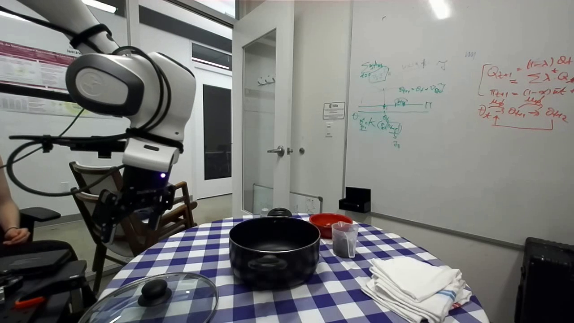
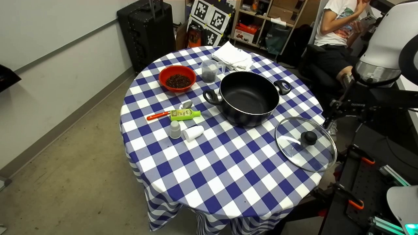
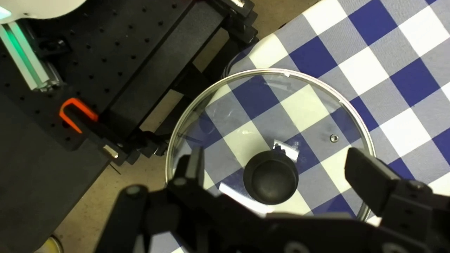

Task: Put the lid on the pot

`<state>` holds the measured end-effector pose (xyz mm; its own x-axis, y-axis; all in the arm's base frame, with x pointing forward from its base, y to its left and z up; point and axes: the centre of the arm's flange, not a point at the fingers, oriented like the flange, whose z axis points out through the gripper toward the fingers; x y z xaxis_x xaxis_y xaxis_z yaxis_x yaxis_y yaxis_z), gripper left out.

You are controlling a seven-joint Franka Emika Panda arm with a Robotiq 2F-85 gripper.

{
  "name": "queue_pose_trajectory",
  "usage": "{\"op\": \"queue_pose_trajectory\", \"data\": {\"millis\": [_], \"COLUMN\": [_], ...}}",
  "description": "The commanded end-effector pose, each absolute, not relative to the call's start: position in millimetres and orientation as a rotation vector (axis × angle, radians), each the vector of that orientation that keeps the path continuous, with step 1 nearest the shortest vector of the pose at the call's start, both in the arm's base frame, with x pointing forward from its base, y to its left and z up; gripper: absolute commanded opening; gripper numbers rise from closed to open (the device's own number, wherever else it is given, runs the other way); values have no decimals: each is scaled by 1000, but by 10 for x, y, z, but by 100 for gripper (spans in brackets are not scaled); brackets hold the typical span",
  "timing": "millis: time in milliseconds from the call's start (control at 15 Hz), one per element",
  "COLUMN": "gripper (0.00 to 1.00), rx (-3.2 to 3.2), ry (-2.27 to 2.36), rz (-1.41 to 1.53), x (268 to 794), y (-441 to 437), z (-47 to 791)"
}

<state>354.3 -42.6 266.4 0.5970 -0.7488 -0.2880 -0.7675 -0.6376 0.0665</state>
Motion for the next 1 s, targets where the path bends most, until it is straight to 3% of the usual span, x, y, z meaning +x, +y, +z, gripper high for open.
{"op": "queue_pose_trajectory", "data": {"millis": [0,933], "gripper": [100,100], "rx": [-2745,-2793], "ry": [1342,1271], "rz": [449,618], "x": [3593,3963], "y": [-370,-270], "z": [2489,1877]}}
